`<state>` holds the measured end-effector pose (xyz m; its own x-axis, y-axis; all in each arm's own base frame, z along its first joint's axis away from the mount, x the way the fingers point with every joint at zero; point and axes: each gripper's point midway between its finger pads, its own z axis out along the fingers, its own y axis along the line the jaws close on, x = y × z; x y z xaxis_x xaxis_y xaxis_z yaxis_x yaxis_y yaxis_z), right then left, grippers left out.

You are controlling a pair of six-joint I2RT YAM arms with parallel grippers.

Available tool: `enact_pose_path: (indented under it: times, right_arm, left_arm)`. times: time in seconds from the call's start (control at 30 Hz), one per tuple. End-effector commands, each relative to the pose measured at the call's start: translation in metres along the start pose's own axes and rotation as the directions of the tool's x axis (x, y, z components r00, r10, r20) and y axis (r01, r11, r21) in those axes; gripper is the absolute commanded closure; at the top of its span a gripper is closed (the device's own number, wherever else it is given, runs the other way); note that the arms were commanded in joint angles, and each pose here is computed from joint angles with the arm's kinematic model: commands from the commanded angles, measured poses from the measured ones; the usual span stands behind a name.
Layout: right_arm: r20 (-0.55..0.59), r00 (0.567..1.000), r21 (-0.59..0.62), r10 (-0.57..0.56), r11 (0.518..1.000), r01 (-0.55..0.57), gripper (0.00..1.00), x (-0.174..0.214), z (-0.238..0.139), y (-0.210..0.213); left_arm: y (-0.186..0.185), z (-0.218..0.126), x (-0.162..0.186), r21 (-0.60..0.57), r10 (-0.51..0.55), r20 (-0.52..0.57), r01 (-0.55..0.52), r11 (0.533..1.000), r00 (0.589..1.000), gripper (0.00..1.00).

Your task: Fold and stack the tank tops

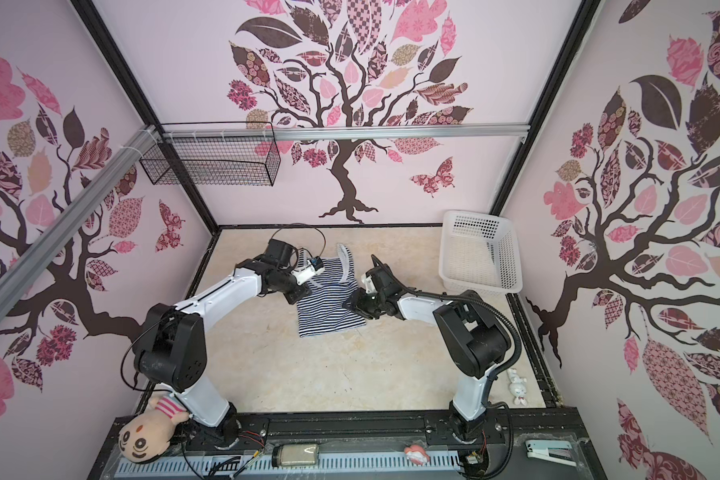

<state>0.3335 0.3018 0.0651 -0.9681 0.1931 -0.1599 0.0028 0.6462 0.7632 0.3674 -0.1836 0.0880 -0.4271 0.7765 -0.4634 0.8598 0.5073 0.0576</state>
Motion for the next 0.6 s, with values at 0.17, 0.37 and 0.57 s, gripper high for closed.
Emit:
enact_pose_path:
  times: [0.17, 0.37, 0.57]
  right_arm:
    - [-0.042, 0.998, 0.071, 0.057, 0.996, -0.054, 0.56, 0.026, 0.006, -0.042]
    - [-0.069, 0.990, 0.143, 0.124, 0.983, -0.113, 0.56, 0.042, 0.011, -0.070]
    - [-0.067, 0.995, 0.087, 0.080, 0.993, -0.075, 0.54, 0.042, -0.002, -0.049]
  left_arm:
    - [0.001, 0.048, 0.055, 0.009, -0.003, -0.185, 0.005, 1.000, 0.983, 0.74]
    - [0.035, 0.063, 0.069, -0.082, -0.040, -0.275, 0.018, 0.997, 0.961, 0.73]
    - [0.037, 0.037, 0.059, -0.075, -0.058, -0.234, 0.041, 0.996, 0.970, 0.73]
